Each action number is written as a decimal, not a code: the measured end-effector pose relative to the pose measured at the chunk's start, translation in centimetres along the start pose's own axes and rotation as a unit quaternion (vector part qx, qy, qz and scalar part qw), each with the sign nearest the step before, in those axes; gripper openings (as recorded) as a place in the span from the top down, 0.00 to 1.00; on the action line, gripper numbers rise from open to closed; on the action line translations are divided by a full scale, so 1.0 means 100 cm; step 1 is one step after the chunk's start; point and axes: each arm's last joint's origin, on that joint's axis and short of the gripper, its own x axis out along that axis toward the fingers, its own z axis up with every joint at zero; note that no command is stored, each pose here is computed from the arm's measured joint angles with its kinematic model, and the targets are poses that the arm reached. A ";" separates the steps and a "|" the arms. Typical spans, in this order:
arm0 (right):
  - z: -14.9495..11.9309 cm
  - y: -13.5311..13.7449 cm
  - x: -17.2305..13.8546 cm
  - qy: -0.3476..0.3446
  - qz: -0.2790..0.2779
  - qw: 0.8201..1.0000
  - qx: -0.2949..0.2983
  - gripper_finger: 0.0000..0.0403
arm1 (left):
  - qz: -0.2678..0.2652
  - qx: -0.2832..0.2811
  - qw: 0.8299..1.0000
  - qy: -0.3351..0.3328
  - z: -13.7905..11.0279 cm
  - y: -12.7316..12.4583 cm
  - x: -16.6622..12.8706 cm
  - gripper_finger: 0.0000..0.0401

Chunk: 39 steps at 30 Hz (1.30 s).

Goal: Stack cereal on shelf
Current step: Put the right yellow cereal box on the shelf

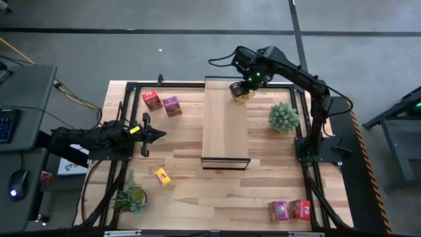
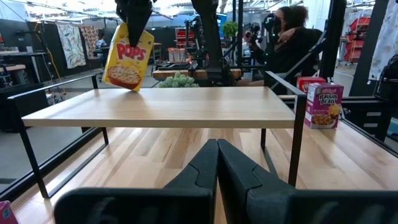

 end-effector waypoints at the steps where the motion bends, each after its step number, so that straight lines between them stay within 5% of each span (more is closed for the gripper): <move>1: 0.000 0.000 0.000 -0.003 -0.007 1.000 0.000 0.67 | 0.000 0.000 1.000 0.000 0.000 0.000 0.000 1.00; 12: 0.002 -0.001 0.001 -0.019 -0.029 0.999 -0.012 0.65 | 0.000 0.000 1.000 0.000 0.000 0.000 0.000 1.00; 28: 0.011 0.004 0.002 -0.064 -0.010 0.998 -0.023 0.40 | 0.000 0.000 1.000 0.000 0.000 0.000 0.000 1.00; 39: 0.013 0.006 0.001 -0.066 0.017 0.998 -0.019 0.39 | 0.000 0.000 1.000 0.000 0.000 0.000 0.000 1.00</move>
